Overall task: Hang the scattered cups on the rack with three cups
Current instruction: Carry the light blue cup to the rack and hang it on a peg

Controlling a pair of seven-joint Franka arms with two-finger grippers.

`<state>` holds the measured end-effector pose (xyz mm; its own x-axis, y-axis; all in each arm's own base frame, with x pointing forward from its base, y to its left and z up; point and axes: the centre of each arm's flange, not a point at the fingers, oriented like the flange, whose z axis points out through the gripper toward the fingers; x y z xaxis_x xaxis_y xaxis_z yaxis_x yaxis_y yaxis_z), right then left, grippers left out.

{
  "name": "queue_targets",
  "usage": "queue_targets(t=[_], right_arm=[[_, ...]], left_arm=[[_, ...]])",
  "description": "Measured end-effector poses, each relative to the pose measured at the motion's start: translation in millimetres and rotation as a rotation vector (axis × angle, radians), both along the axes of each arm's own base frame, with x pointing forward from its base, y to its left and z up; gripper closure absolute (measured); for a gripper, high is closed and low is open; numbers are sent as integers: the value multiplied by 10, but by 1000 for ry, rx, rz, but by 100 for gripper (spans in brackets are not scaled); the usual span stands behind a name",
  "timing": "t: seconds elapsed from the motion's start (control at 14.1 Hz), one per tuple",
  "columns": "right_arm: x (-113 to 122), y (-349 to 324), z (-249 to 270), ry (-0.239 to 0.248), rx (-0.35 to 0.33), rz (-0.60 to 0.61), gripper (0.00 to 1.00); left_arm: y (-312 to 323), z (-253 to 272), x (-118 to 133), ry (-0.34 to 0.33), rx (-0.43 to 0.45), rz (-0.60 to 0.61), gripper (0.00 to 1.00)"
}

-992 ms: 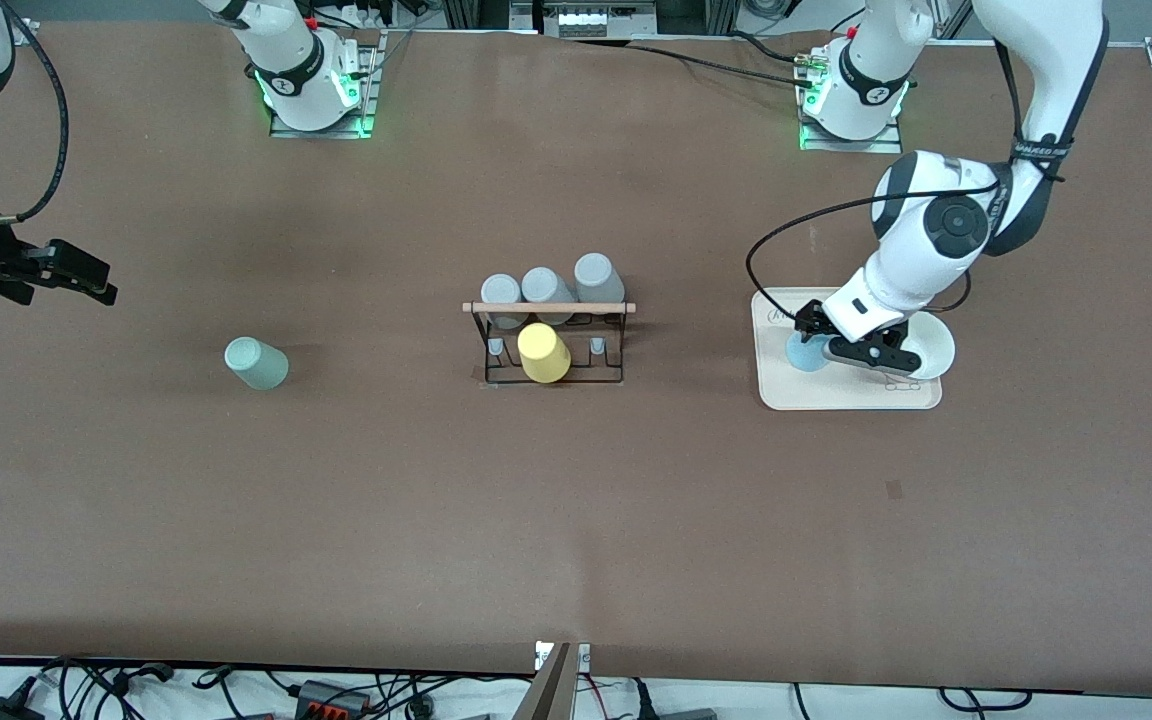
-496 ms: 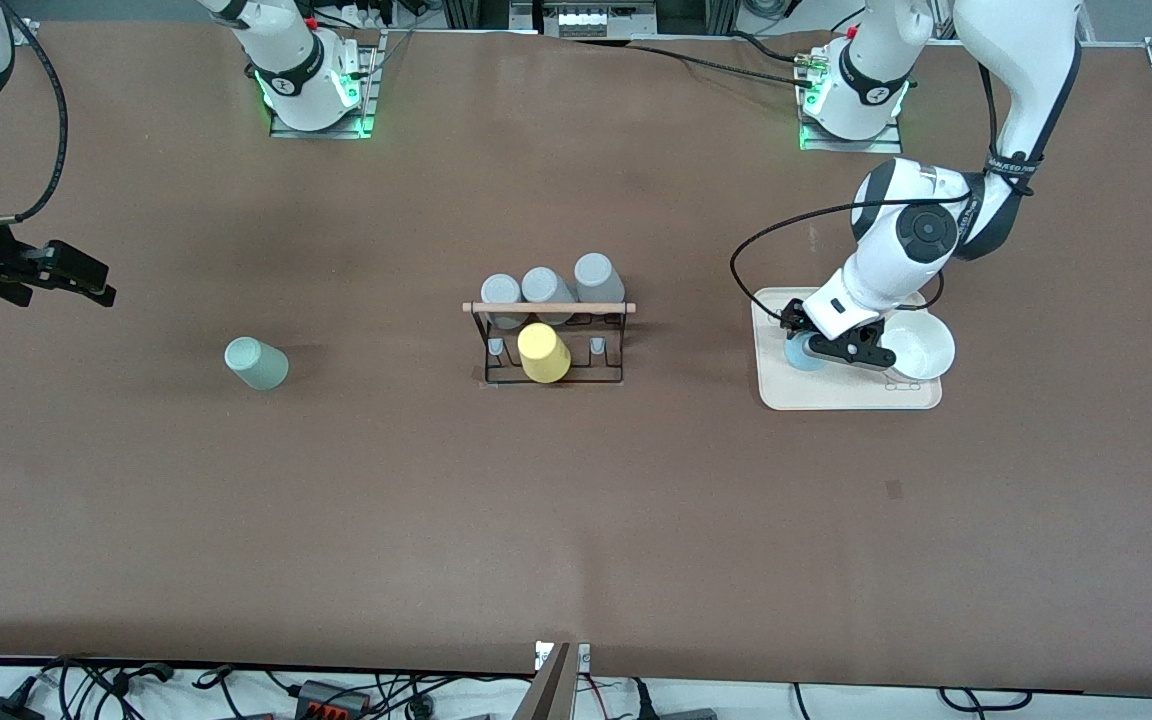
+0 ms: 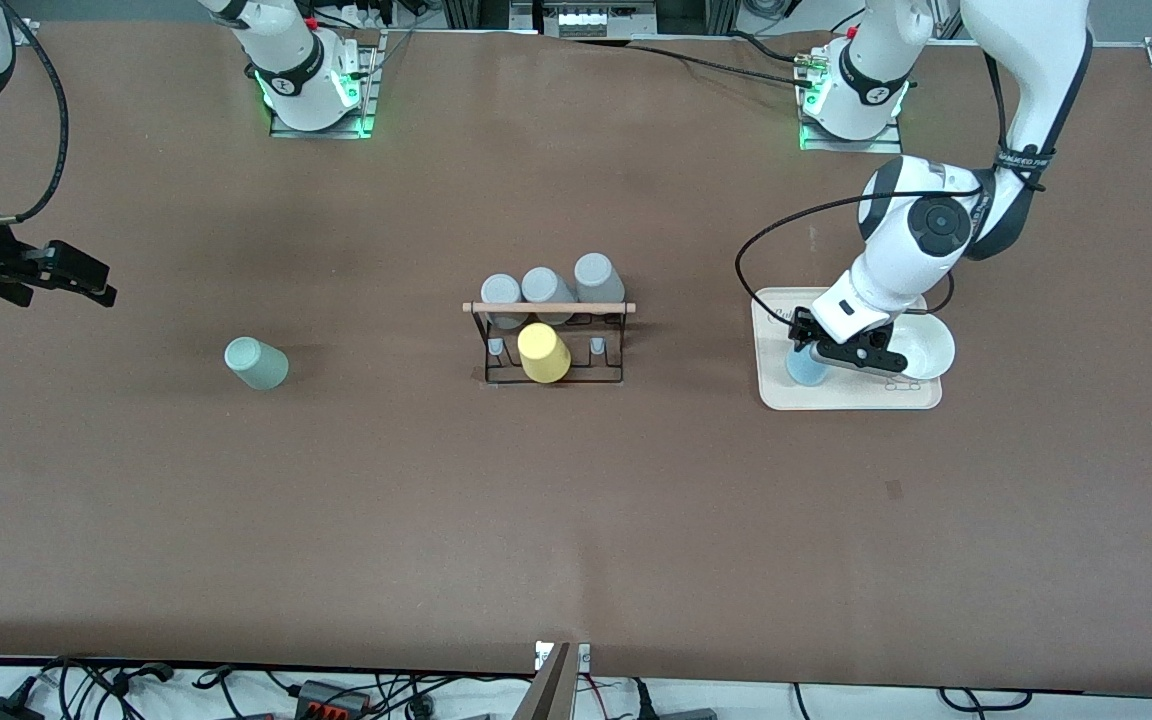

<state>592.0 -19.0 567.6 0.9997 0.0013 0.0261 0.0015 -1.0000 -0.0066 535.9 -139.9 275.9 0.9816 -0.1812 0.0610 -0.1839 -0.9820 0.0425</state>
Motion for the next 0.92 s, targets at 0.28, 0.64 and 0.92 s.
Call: queue_targets(t=[0.28,0.64,0.92], right_arm=[[12,5,-31,5,0,1,0],[49,30,-124,20,0,5,0],[73,36,-161,20,0,6,0]], left_arm=[[-723,882,329,70,12,80,33],[-1885,1449,538,39,-56,239,33],[-2699,1293,541,53,-104,323,33]])
